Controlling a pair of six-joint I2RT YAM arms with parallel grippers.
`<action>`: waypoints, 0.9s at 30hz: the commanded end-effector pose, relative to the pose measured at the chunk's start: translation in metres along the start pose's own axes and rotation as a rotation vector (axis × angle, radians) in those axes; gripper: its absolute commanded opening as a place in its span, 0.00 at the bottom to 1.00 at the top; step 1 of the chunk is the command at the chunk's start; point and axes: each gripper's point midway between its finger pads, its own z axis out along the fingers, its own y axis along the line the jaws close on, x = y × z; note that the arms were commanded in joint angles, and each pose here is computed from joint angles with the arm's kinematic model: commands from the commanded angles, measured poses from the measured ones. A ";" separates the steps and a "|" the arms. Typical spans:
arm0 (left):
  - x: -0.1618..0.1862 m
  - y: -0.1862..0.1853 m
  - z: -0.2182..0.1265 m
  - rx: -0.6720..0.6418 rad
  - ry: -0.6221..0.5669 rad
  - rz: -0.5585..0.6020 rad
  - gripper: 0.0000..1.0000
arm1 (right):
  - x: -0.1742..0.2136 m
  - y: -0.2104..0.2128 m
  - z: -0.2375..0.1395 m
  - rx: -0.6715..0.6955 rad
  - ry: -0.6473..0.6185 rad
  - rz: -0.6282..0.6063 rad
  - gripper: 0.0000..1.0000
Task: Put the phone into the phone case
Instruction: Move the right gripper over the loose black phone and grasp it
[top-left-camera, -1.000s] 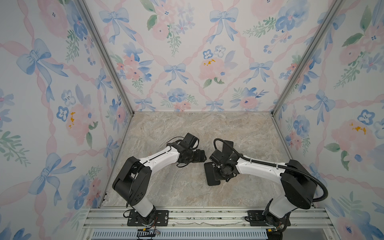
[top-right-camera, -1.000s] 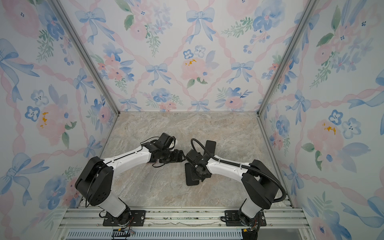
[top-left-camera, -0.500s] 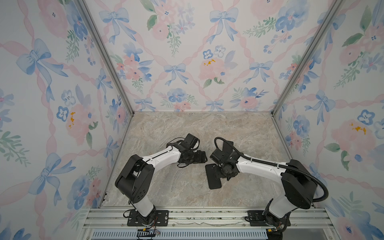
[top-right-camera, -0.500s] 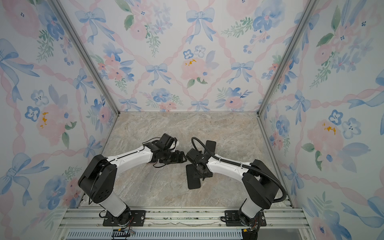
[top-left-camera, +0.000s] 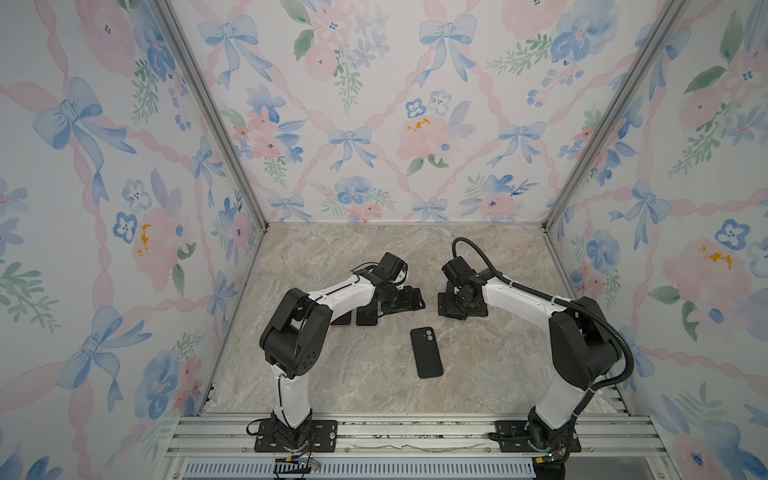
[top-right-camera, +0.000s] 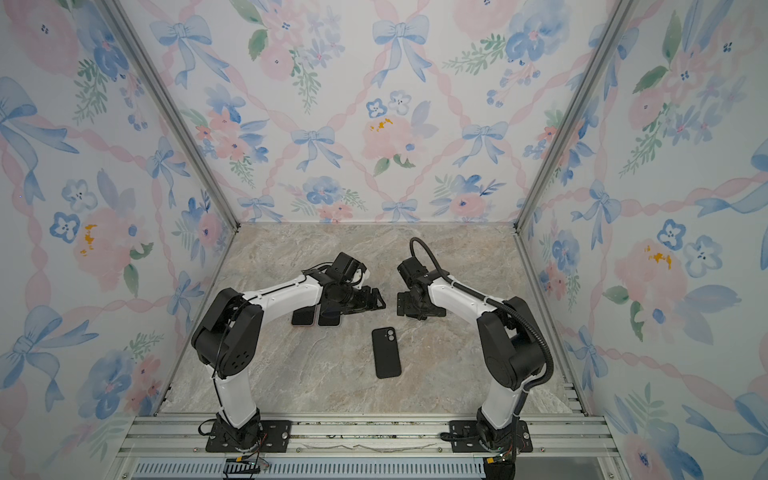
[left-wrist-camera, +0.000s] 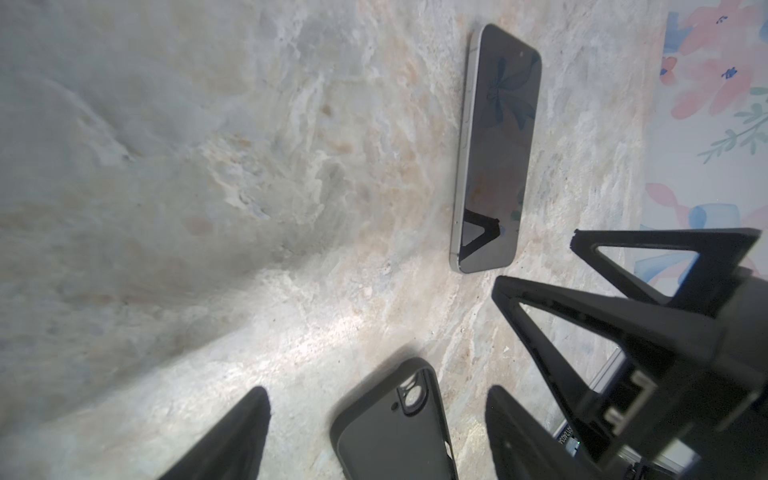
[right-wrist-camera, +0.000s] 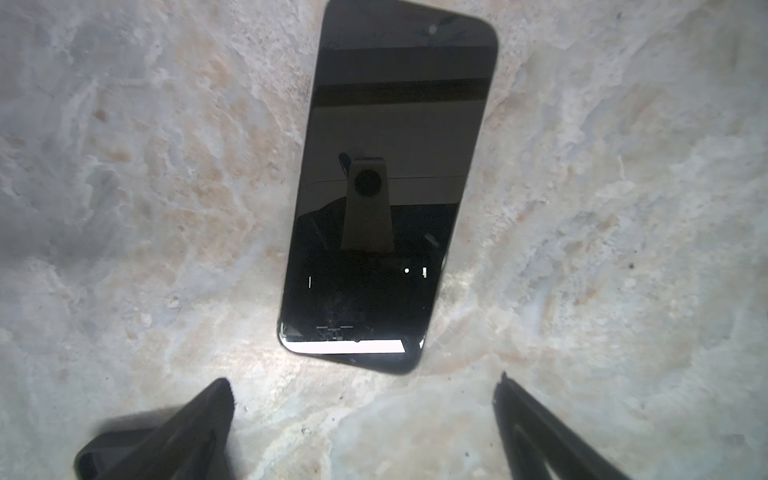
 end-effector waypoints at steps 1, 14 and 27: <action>-0.008 0.001 0.007 0.017 0.015 -0.009 0.82 | -0.012 0.001 0.007 -0.027 0.005 -0.004 1.00; -0.028 0.004 0.029 0.038 0.032 -0.056 0.81 | -0.024 0.000 0.039 -0.035 0.063 0.041 0.97; -0.040 0.010 0.037 0.067 0.045 -0.090 0.80 | -0.017 -0.001 0.057 -0.070 0.102 0.060 0.80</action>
